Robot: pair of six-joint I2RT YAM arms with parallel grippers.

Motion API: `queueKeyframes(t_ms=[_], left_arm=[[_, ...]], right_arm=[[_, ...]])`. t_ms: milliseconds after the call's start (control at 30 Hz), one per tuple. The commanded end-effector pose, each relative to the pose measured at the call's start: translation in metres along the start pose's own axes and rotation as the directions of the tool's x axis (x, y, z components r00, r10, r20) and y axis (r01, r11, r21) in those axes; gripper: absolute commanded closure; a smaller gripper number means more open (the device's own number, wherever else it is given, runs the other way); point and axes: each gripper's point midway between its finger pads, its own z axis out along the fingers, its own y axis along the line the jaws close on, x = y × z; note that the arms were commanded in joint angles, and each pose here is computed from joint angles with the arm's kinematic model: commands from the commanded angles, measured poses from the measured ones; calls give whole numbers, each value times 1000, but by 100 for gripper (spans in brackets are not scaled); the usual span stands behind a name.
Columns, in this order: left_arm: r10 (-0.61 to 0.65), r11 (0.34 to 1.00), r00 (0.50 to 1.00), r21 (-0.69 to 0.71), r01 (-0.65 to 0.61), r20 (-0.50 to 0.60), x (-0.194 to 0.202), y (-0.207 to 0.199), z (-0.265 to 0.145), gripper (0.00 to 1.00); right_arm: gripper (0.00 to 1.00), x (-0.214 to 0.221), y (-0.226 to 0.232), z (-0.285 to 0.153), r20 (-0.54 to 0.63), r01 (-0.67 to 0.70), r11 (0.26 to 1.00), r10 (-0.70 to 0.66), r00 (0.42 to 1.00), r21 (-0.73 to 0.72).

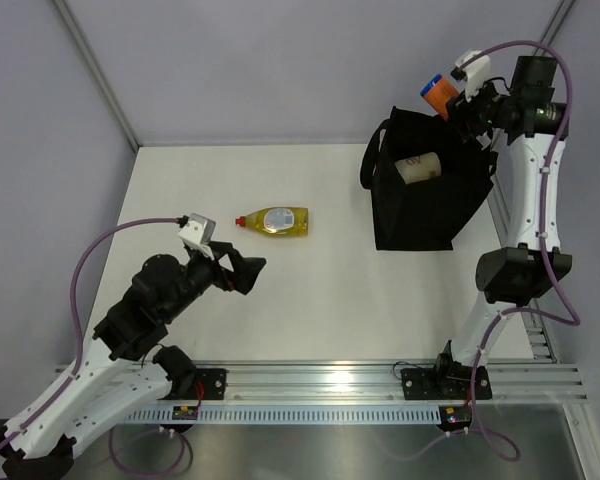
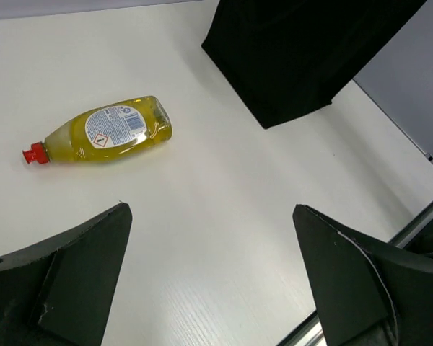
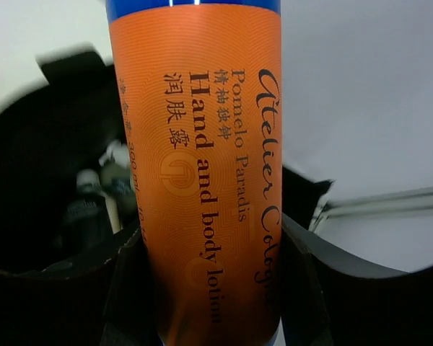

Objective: Place the personal care products into the canvas bag

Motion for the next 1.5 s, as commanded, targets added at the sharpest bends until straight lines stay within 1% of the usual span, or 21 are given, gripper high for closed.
queueKeyframes(t_ms=[0, 133, 267, 400, 467, 500, 567, 667, 733, 767, 800, 867, 933, 967, 1000, 1033, 1100, 1133, 1200, 1333, 1467], left_arm=[[-27, 999, 997, -17, 28, 75, -13, 3, -4, 1], [-42, 998, 998, -39, 45, 56, -2, 8, 0, 1], [-91, 992, 995, -80, 94, 45, 4, 14, 10, 1], [-293, 941, 953, -155, 301, 75, 9, 20, 28, 1], [-352, 914, 934, -190, 358, 66, 14, 22, 41, 1], [-419, 874, 903, -228, 429, 92, 14, 27, 44, 1], [-480, 822, 871, -295, 487, 101, 16, 34, 53, 1], [-593, 696, 796, -419, 583, 122, 28, 56, 65, 1], [-692, 568, 699, -459, 683, 183, 19, 69, 73, 1], [-726, 503, 671, -547, 668, 152, 41, 79, 79, 1], [-780, 443, 605, -542, 714, 160, 37, 76, 88, 1], [-833, 333, 519, -575, 747, 191, 51, 91, 108, 2], [-871, 280, 448, -547, 789, 201, 58, 93, 127, 2], [-878, 283, 423, -472, 835, 223, 44, 93, 145, 3], [-885, 256, 404, -481, 839, 233, 55, 99, 159, 5], [-885, 254, 398, -465, 848, 243, 49, 101, 169, 5], [-881, 257, 401, -457, 852, 251, 48, 105, 187, 5], [-881, 255, 407, -482, 838, 242, 59, 110, 197, 5], [-880, 259, 406, -465, 847, 249, 53, 111, 211, 5], [-874, 222, 411, -538, 813, 261, 82, 130, 230, 5], [-892, 145, 360, -584, 799, 272, 111, 143, 247, 5]], right_arm=[[100, 20, 14, 7, -56, 169, 980, -175, 983, -102], [100, 47, 37, 17, -71, 149, 972, -164, 984, -181], [93, 66, 50, 22, -99, 112, 973, -134, 986, -204], [47, 92, 49, 34, -189, 12, 982, -49, 981, -189], [31, 94, 47, 34, -215, -24, 985, -14, 977, -171], [27, 88, 44, 32, -211, -39, 987, 5, 978, -158], [1, 76, 41, 25, -198, -68, 989, 42, 979, -128], [1, 42, 33, 3, -132, -94, 993, 84, 988, -66], [1, 13, 28, -18, -70, -106, 994, 105, 992, -13], [1, 5, 26, -25, -49, -110, 994, 110, 993, 4], [0, -14, 23, -40, -1, -123, 991, 123, 992, 43], [1, -35, 28, -64, 61, -129, 989, 125, 990, 69], [1, -54, 38, -79, 135, -147, 987, 138, 981, 59], [0, -58, 51, -94, 164, -149, 988, 139, 977, 49], [0, -56, 53, -85, 177, -179, 983, 172, 969, 26], [1, -73, 71, -107, 238, -157, 988, 155, 959, -7], [0, -75, 95, -123, 278, -160, 986, 167, 946, -49], [1, -77, 108, -129, 299, -154, 984, 174, 938, -89], [1, -68, 132, -136, 308, -158, 978, 192, 932, -133], [0, -49, 169, -139, 303, -180, 954, 250, 919, -241], [1, -26, 194, -133, 283, -227, 927, 313, 907, -299]])
